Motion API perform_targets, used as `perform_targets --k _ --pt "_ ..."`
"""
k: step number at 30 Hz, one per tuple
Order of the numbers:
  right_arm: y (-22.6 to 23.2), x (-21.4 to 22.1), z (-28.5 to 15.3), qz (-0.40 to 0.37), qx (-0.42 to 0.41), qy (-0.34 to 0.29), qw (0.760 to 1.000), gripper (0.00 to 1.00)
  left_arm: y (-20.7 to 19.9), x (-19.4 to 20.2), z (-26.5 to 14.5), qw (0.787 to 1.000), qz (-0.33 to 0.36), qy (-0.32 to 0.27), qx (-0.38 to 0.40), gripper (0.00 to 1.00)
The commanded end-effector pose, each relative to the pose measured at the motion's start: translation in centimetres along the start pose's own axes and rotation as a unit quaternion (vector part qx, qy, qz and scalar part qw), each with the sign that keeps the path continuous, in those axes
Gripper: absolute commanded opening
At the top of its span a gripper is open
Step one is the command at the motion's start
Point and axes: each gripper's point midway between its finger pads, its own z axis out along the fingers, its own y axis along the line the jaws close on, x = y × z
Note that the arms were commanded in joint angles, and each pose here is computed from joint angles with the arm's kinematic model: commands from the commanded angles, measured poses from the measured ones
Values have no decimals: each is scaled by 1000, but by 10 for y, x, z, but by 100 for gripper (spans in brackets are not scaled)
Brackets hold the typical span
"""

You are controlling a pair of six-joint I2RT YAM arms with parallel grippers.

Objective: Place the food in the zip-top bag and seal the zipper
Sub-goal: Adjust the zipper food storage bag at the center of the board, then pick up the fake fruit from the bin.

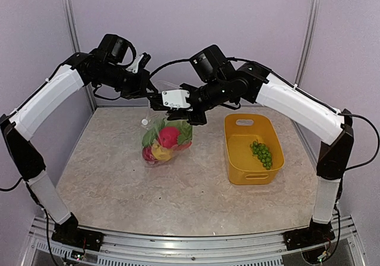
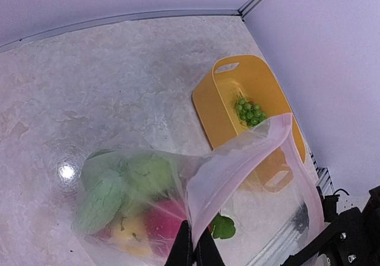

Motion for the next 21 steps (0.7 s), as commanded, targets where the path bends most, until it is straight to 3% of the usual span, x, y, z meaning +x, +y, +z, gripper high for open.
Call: perform_targets --k 1,3,5,13,21 --pt "11 -5 -10 15 -24 -13 1000 51 7 0 -4 1000 7 -5 -9 0" --pt "10 -1 -20 47 -35 -24 998 67 11 8 3 1000 0 13 -12 0" --pt "2 12 -36 90 -41 -36 994 71 18 16 10 999 -6 27 -20 0" --pt "-26 95 -113 226 4 -35 973 71 27 28 14 999 -14 39 -33 0" --pt "-10 206 -147 317 95 84 940 65 27 31 16 999 -25 39 -27 0"
